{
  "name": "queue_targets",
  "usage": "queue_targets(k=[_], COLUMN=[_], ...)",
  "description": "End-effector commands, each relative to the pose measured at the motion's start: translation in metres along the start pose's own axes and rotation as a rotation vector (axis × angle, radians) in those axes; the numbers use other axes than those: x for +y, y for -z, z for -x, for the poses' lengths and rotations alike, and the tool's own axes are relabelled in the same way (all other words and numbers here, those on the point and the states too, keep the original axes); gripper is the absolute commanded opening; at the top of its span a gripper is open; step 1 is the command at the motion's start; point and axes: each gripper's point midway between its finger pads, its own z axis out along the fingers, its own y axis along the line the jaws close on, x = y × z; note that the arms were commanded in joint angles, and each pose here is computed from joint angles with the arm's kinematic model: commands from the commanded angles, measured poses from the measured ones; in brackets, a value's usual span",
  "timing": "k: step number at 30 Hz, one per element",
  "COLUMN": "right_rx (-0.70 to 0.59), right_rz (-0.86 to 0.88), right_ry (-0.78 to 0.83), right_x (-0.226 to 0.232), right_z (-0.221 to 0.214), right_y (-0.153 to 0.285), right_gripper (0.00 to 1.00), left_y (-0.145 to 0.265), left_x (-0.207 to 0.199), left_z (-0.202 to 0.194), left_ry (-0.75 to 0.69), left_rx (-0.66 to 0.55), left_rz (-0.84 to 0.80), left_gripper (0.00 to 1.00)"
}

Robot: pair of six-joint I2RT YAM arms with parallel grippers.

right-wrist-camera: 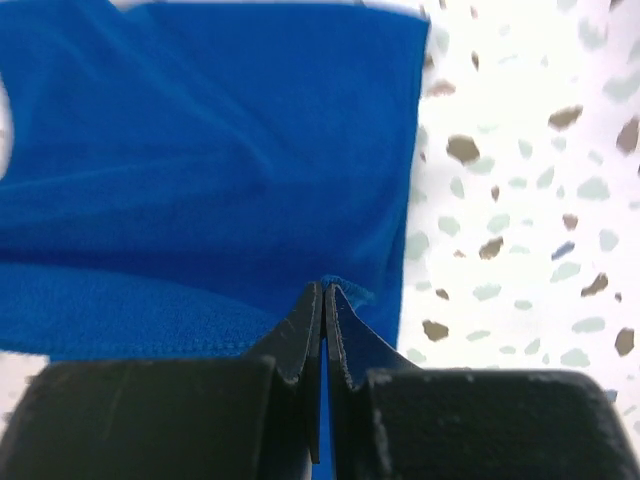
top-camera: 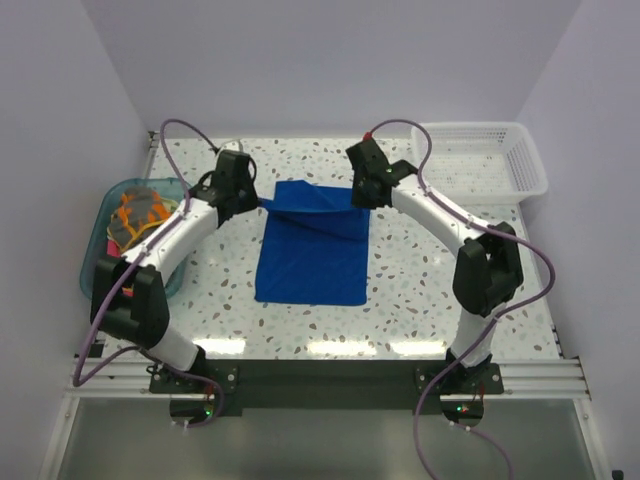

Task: Fold and stack the towels

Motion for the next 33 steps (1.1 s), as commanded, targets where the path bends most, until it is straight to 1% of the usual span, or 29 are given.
queue_targets(k=[1, 4, 5, 6, 7, 8, 9, 10, 11, 12, 14, 15, 16, 18, 19, 20, 22, 23, 26, 28, 29, 31, 32, 33], right_rx=[-0.117, -0.146, -0.160, -0.138, -0.131, -0.136, -0.089, -0.066, -0.067, -0.004, 0.054, 0.064, 0.072, 0.099, 0.106, 0.126, 0.138, 0.140, 0.126, 0.119, 0.097, 0.073, 0.045, 0.026], right_rz=[0.018, 0.057, 0.088, 0.089, 0.101, 0.145, 0.137, 0.155, 0.181, 0.190, 0.201, 0.226, 0.229, 0.216, 0.213, 0.202, 0.201, 0.201, 0.201, 0.188, 0.169, 0.142, 0.128, 0.119], right_ry=[0.019, 0.008, 0.000, 0.000, -0.015, -0.029, -0.025, -0.043, -0.052, -0.046, -0.045, -0.043, -0.044, -0.036, -0.034, -0.030, -0.030, -0.027, -0.019, 0.000, 0.006, 0.042, 0.049, 0.056], right_x=[0.009, 0.014, 0.016, 0.012, 0.010, 0.013, 0.006, 0.006, 0.005, 0.001, -0.004, -0.003, -0.005, -0.016, -0.019, -0.024, -0.026, -0.026, -0.023, -0.023, -0.024, -0.025, -0.022, -0.023], right_z=[0.050, 0.060, 0.062, 0.049, 0.043, 0.041, 0.019, 0.009, 0.005, -0.019, -0.047, -0.053, -0.060, -0.080, -0.085, -0.096, -0.102, -0.104, -0.098, -0.094, -0.084, -0.072, -0.057, -0.048], right_y=[0.030, 0.045, 0.057, 0.053, 0.055, 0.065, 0.057, 0.057, 0.064, 0.058, 0.056, 0.062, 0.064, 0.063, 0.062, 0.057, 0.055, 0.053, 0.050, 0.047, 0.048, 0.049, 0.053, 0.057], right_gripper=[0.00, 0.00, 0.00, 0.00, 0.00, 0.00, 0.00, 0.00, 0.00, 0.00, 0.00, 0.00, 0.00, 0.00, 0.00, 0.00, 0.00, 0.00, 0.00, 0.00, 0.00, 0.00, 0.00, 0.00], left_y=[0.015, 0.032, 0.036, 0.047, 0.044, 0.047, 0.055, 0.051, 0.054, 0.055, 0.059, 0.065, 0.060, 0.062, 0.059, 0.059, 0.054, 0.052, 0.045, 0.043, 0.040, 0.041, 0.039, 0.044], left_x=[-0.016, -0.022, -0.024, -0.025, -0.018, -0.017, -0.016, -0.009, -0.008, -0.001, 0.000, 0.000, 0.010, 0.015, 0.022, 0.022, 0.029, 0.029, 0.030, 0.027, 0.026, 0.017, 0.017, 0.006], left_z=[0.060, 0.076, 0.074, 0.076, 0.060, 0.052, 0.047, 0.025, 0.016, -0.004, -0.024, -0.030, -0.052, -0.067, -0.087, -0.093, -0.114, -0.119, -0.123, -0.115, -0.115, -0.093, -0.090, -0.064], left_ry=[-0.033, -0.035, -0.034, -0.026, -0.027, -0.024, -0.010, -0.010, -0.002, 0.008, 0.028, 0.031, 0.033, 0.044, 0.044, 0.052, 0.060, 0.067, 0.061, 0.055, 0.047, 0.037, 0.022, 0.016], left_rx=[-0.079, -0.105, -0.101, -0.121, -0.090, -0.075, -0.077, -0.026, -0.009, 0.022, 0.063, 0.065, 0.109, 0.125, 0.169, 0.175, 0.218, 0.231, 0.249, 0.240, 0.250, 0.215, 0.225, 0.181], left_rz=[-0.047, -0.077, -0.097, -0.118, -0.111, -0.122, -0.137, -0.139, -0.149, -0.152, -0.188, -0.208, -0.193, -0.202, -0.197, -0.205, -0.200, -0.201, -0.191, -0.193, -0.188, -0.193, -0.183, -0.199], left_gripper=[0.00, 0.00, 0.00, 0.00, 0.00, 0.00, 0.00, 0.00, 0.00, 0.00, 0.00, 0.00, 0.00, 0.00, 0.00, 0.00, 0.00, 0.00, 0.00, 0.00, 0.00, 0.00, 0.00, 0.00])
